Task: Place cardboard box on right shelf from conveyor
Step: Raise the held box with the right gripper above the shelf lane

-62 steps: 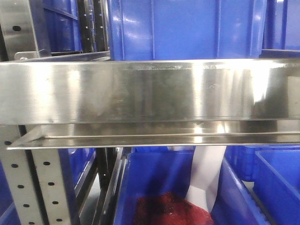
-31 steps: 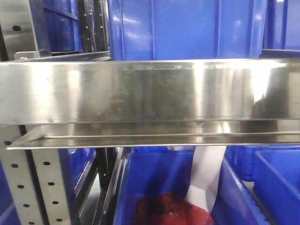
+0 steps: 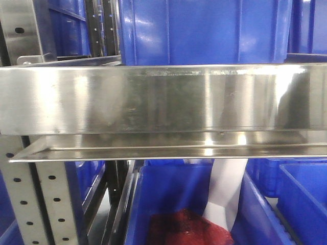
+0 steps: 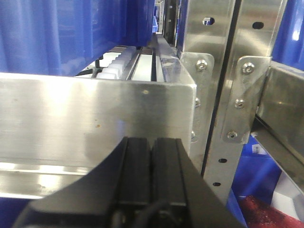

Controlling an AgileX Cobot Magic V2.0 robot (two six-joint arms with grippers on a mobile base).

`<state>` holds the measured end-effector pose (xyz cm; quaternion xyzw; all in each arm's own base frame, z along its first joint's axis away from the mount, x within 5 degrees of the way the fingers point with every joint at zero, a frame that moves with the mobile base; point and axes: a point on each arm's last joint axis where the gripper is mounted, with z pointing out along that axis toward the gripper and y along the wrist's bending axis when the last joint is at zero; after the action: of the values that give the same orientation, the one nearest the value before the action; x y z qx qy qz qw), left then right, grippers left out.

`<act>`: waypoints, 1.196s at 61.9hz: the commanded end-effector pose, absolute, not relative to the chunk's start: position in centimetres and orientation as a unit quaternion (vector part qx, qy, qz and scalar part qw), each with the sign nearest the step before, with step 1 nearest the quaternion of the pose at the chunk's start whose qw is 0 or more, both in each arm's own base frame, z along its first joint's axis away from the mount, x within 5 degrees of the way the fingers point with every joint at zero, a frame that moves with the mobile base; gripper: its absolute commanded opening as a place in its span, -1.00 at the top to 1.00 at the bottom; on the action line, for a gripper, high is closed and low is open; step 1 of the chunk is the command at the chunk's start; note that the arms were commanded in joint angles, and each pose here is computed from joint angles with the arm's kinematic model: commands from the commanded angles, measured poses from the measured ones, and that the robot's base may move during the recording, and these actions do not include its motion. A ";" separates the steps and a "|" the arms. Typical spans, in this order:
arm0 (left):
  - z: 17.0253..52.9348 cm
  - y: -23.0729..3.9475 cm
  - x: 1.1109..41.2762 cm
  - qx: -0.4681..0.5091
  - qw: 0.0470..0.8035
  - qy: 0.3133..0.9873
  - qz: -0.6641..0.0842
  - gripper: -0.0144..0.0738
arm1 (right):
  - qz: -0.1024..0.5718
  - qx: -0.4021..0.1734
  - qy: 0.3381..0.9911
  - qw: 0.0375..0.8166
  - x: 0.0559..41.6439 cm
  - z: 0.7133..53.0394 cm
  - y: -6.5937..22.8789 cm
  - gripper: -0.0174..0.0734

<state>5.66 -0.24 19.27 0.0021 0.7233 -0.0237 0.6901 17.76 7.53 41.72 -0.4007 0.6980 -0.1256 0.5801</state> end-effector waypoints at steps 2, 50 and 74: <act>19.8 -0.2 5.6 -0.003 0.723 0.690 -0.024 0.94 | -0.201 -0.478 0.614 0.594 19.1 42.9 8.4 0.06; 19.8 -0.2 5.6 -0.003 0.723 0.690 -0.024 0.93 | -0.253 -0.627 0.554 0.487 28.4 35.2 11.8 0.06; 19.8 -0.2 5.6 -0.003 0.723 0.690 -0.024 0.93 | -0.222 -0.601 0.592 0.489 28.7 34.6 11.9 -0.76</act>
<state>5.66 -0.24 19.27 0.0021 0.7233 -0.0237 0.6901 28.68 12.00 31.78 -0.6345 0.6085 -0.2059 0.4298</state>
